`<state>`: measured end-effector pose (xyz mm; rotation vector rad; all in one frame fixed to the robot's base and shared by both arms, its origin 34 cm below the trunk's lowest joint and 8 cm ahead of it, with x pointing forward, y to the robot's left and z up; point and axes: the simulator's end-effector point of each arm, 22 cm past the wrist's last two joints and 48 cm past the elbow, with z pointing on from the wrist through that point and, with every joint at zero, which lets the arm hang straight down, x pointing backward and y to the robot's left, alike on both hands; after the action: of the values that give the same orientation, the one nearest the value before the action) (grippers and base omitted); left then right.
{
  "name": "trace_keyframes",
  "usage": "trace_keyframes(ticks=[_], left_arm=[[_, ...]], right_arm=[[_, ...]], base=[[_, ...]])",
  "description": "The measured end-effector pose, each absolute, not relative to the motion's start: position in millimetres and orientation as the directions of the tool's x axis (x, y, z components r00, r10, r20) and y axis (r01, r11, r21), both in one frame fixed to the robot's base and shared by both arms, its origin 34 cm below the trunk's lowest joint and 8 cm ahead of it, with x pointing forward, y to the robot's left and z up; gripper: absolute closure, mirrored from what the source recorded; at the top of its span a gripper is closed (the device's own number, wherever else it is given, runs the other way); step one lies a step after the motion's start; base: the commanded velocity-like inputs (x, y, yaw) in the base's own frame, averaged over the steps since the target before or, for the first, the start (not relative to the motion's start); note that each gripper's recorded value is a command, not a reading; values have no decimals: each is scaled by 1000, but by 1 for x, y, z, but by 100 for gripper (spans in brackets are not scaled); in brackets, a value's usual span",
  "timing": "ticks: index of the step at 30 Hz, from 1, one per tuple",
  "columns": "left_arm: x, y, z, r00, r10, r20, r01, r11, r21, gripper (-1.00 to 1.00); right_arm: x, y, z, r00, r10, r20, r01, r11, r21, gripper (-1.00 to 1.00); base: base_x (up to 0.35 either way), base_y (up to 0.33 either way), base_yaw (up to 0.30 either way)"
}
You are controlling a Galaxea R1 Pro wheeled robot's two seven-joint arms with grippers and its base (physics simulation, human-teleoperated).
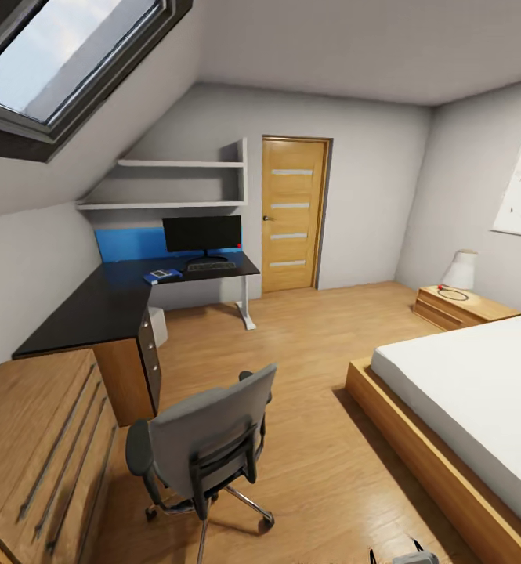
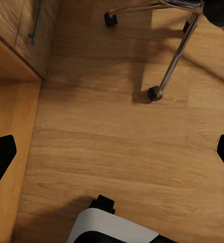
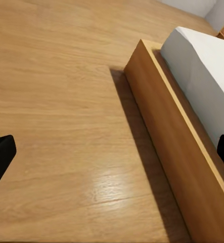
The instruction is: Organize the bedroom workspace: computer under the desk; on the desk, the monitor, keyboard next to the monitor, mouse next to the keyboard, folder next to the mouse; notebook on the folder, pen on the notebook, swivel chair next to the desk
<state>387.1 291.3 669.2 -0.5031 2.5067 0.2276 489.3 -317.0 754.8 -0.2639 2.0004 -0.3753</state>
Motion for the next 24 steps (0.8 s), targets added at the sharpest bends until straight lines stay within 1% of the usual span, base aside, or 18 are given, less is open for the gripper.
trace_keyframes(ticks=[4,8,14,24], left_arm=[[389,291,666,-769,-304,-563,-400,915,53,-100],[390,291,663,-769,-304,-562,-401,915,53,-100],[391,292,657,-771,-304,-560,-401,915,55,-100],[391,292,646,-775,-304,-554,-401,914,59,-100]], right_arm=[[491,-316,752,-438,-346,-829,-23,927,-375,-100],[492,-316,748,-439,-346,-829,-24,927,-374,-100],[494,-316,742,-441,-345,-828,-24,927,-374,-100],[495,-316,730,-447,-345,-825,-26,927,-373,-100]], base=[[0,0,-217],[0,0,-98],[0,0,142],[0,0,224]])
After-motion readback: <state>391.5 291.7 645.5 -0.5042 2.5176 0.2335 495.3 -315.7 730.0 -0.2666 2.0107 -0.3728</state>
